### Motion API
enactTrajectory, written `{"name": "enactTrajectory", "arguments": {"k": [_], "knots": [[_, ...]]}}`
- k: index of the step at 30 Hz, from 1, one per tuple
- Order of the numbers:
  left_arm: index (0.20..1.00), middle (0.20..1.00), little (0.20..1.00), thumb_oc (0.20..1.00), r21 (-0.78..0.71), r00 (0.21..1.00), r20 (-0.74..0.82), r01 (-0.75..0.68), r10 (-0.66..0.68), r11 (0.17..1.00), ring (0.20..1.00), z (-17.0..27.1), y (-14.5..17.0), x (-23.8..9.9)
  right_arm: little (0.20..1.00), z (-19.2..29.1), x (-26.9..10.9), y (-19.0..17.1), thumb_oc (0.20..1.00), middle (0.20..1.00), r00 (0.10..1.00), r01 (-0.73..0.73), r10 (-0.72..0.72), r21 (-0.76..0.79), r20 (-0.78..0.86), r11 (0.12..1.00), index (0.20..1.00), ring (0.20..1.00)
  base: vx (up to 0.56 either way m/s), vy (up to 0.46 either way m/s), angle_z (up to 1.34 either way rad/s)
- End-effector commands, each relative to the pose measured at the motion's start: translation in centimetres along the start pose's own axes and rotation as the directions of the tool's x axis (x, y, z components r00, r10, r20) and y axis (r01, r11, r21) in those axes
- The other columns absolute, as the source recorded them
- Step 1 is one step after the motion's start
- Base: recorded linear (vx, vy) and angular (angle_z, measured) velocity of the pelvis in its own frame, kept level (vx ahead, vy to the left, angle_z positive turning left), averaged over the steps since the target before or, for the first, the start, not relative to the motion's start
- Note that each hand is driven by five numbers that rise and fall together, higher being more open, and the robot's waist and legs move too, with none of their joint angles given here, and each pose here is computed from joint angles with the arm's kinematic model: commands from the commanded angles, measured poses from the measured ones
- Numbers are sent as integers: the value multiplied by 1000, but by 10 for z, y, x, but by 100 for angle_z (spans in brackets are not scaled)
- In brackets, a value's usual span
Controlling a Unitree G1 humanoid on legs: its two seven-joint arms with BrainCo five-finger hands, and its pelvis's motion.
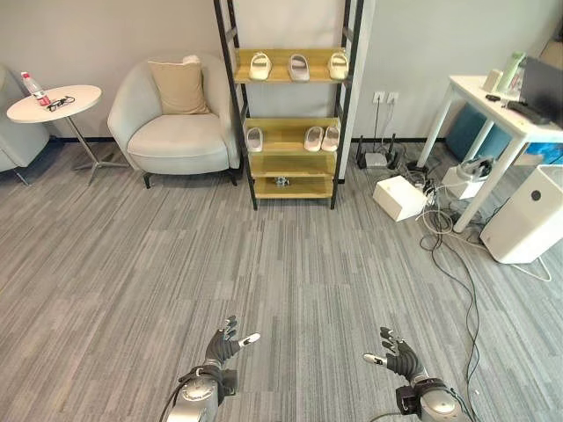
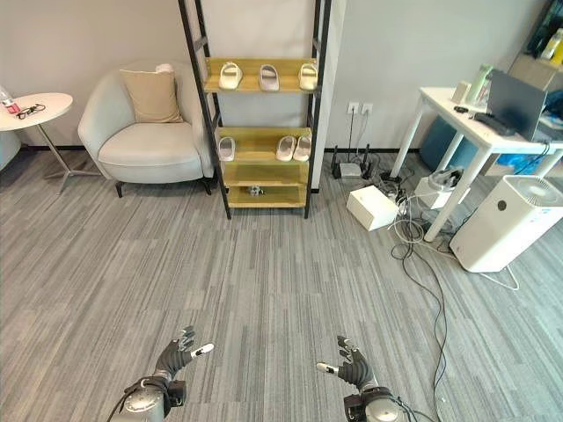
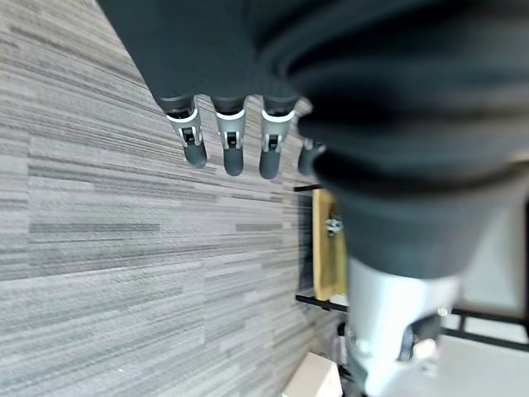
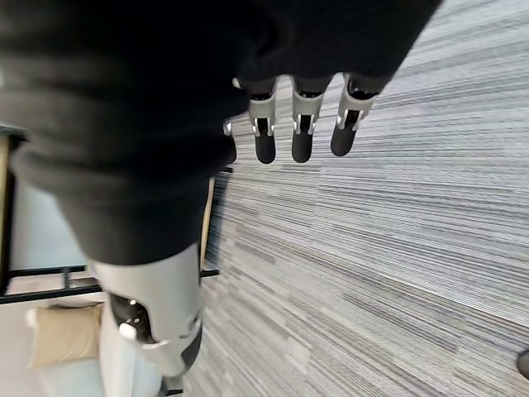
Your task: Arrange the slippers neatly on the shoe rack.
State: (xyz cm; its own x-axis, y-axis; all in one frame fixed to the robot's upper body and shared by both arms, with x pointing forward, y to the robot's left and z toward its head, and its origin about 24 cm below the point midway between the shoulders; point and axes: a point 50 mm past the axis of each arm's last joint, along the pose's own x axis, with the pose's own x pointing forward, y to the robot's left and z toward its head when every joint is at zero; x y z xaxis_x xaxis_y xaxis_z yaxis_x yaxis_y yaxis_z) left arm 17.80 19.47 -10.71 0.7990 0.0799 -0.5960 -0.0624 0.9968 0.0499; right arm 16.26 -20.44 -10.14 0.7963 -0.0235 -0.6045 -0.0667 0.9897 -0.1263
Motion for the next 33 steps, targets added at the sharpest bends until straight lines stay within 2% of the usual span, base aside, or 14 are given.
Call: {"name": "enactTrajectory", "arguments": {"k": [1, 33], "knots": [[1000, 1000, 1000, 1000, -7, 996, 89, -7, 8, 1000, 1000, 24, 0, 10, 1000, 29, 4, -4, 1000, 1000, 990, 10, -10, -2, 139, 1000, 1000, 1000, 0, 0, 0], [1000, 1000, 1000, 1000, -36, 999, 43, -8, 10, 999, 1000, 13, -2, 7, 1000, 8, 7, 10, 1000, 1000, 999, -42, 41, 3, 26, 999, 1000, 1000, -1, 1, -1]]}}
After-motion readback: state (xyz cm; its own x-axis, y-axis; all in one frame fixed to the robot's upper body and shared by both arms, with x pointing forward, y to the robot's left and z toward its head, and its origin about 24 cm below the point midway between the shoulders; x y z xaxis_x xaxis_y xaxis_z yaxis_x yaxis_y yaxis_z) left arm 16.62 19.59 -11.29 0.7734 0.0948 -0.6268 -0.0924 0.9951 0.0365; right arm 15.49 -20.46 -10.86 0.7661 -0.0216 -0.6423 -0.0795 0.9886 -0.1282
